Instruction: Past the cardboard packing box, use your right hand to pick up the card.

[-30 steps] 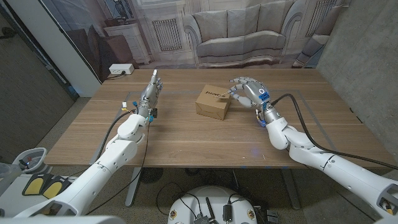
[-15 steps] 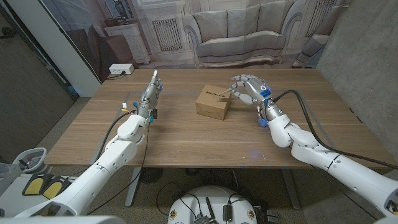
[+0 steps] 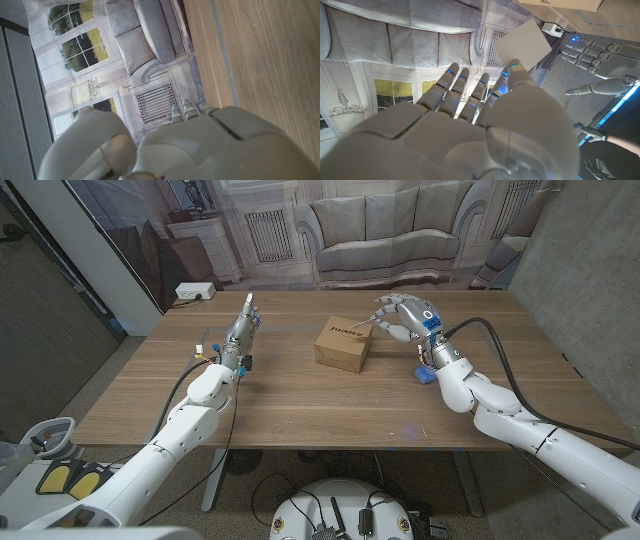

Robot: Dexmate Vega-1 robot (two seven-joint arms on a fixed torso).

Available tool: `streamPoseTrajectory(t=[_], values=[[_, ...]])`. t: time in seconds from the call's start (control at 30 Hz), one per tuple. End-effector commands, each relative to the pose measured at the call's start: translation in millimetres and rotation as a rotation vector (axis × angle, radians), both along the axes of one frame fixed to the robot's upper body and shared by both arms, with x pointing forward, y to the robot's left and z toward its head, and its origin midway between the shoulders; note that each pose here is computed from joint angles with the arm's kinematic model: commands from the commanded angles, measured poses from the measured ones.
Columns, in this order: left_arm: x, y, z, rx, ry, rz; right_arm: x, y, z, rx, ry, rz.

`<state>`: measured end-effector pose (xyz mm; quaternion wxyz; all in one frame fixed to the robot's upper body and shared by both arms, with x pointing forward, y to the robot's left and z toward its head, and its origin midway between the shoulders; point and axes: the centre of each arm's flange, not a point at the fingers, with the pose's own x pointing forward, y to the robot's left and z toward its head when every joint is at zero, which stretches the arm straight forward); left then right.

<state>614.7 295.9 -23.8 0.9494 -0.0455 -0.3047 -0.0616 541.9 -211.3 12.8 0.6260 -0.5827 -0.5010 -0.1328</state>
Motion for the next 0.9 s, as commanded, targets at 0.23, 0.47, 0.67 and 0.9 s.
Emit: streamPoseTrajectory(t=[0.23, 0.47, 0.67, 0.9], values=[[2.4, -4.3, 1.7, 0.014, 0.006, -0.007, -18.6, -4.6, 17.3, 0.009, 0.036, -0.003], [0.3, -6.3, 2.3, 0.007, -0.003, -0.013, -24.0, -4.2, 24.0, 0.016, 0.037, 0.008], [-1.1, -7.0, -0.9, 0.008, 0.001, -0.014, -27.4, -1.6, 30.5, 0.014, 0.031, 0.008], [1.1, -6.5, -10.7, 0.002, 0.021, -0.016, -31.7, 0.0, 39.7, 0.017, 0.029, 0.006]])
